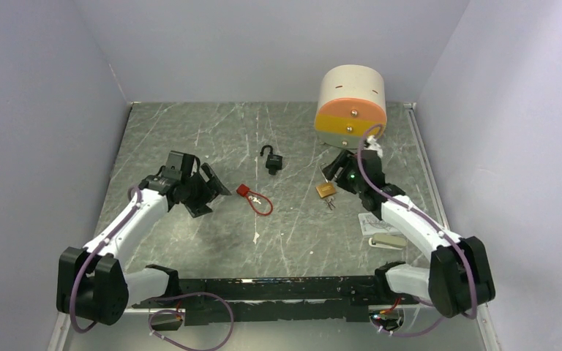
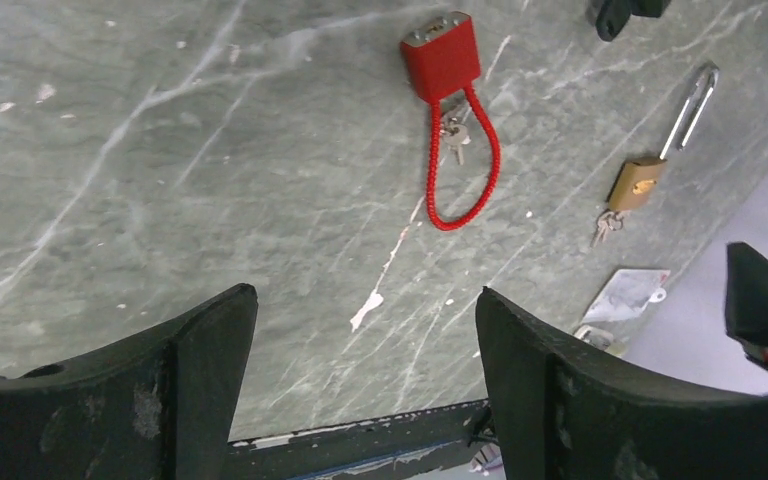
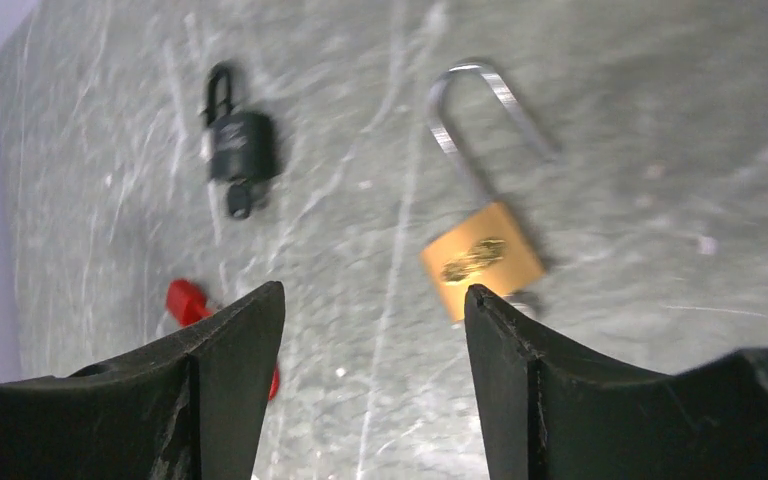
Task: Unlock with the key
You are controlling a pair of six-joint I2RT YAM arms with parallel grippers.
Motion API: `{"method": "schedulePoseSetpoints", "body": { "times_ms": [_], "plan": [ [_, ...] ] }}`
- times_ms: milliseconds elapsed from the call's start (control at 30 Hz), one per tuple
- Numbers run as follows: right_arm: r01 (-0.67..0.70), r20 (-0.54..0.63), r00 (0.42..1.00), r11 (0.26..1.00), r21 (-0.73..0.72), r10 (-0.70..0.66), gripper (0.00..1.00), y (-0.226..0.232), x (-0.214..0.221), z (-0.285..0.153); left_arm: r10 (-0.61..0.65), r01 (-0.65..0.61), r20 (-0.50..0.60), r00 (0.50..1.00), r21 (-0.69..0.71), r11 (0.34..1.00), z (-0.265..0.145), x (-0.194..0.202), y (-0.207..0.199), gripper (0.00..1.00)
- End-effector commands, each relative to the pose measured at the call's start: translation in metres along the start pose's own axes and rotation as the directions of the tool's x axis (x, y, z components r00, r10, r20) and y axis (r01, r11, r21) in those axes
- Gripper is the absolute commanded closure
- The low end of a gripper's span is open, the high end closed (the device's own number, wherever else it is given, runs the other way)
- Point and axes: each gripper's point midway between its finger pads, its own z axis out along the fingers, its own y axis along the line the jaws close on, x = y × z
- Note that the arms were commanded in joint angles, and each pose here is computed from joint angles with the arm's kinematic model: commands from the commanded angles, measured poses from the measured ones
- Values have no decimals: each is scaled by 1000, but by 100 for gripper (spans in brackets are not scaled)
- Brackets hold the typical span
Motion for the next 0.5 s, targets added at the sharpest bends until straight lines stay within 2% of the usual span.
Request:
{"method": "schedulePoseSetpoints", "body": {
  "times_ms": [0, 67, 233, 333, 467],
  "plan": [
    [219, -29, 974, 969, -118, -224, 33, 61, 21, -10, -38, 42, 91, 995, -38, 998, -11, -8, 10, 17],
    [263, -80, 956, 946, -192, -282, 38, 91, 44, -5, -54, 61, 118, 992, -61, 996, -15, -9, 17, 18],
    [352, -204, 877, 872, -342, -434, 60, 152, 110, 19, -63, 75, 156, 986, -77, 994, -27, -8, 26, 18],
    [410, -269, 813, 835, -367, -517, 68, 169, 146, 36, -61, 72, 141, 988, -78, 994, -30, -4, 28, 18],
    [476, -312, 742, 793, -379, -594, 73, 182, 174, 51, -68, 79, 119, 991, -89, 993, -31, 1, 32, 18]
  ]
}}
